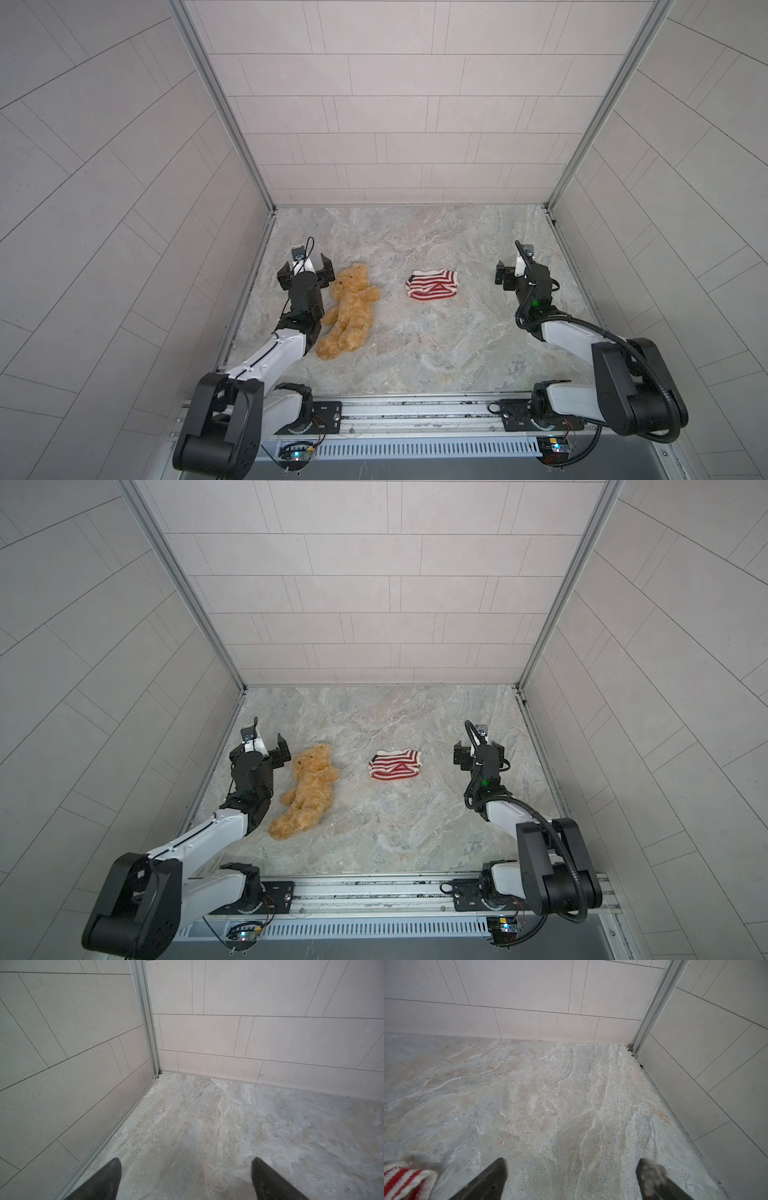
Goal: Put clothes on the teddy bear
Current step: 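Lower the left gripper onto the teddy bear while the right reaches the sweater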
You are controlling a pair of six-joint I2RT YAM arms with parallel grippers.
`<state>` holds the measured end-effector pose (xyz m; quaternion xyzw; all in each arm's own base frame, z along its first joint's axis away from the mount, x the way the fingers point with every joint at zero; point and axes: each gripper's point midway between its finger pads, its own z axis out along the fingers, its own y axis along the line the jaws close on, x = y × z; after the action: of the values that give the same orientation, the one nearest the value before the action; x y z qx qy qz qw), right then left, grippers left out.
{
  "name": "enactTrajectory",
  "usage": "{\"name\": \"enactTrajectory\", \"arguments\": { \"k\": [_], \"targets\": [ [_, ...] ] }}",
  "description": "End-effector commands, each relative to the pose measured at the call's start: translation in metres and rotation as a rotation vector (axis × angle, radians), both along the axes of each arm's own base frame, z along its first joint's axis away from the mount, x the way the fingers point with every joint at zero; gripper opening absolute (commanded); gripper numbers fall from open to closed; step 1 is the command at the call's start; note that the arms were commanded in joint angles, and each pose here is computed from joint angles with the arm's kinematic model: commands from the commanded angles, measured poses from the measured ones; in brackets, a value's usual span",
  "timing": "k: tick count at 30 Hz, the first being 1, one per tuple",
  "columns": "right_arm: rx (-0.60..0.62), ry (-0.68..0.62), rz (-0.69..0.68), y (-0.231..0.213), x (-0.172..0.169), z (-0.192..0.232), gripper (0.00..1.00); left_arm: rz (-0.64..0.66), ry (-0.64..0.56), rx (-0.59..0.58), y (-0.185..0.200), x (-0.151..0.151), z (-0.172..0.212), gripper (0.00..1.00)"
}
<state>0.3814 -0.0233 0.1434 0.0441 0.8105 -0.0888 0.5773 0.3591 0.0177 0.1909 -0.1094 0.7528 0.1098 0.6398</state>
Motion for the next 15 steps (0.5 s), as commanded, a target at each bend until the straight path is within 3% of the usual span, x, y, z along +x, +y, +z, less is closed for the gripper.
{"name": "enactTrajectory", "arguments": {
  "k": [1,7,10,15],
  "targets": [
    [0.077,0.112,-0.063,-0.004,-0.013,-0.003,1.00,0.016,0.020,-0.088,-0.006,-0.009,0.005,1.00],
    [0.215,0.236,-0.079,0.007,-0.030,-0.002,1.00,0.013,0.138,-0.331,-0.022,-0.018,0.005,1.00],
    [0.259,0.295,-0.003,0.025,-0.033,0.001,1.00,-0.055,0.242,-0.434,-0.044,-0.021,-0.004,1.00],
    [0.292,0.415,0.188,0.074,-0.041,-0.009,1.00,-0.232,0.452,-0.472,-0.083,-0.036,-0.020,1.00]
  ]
}}
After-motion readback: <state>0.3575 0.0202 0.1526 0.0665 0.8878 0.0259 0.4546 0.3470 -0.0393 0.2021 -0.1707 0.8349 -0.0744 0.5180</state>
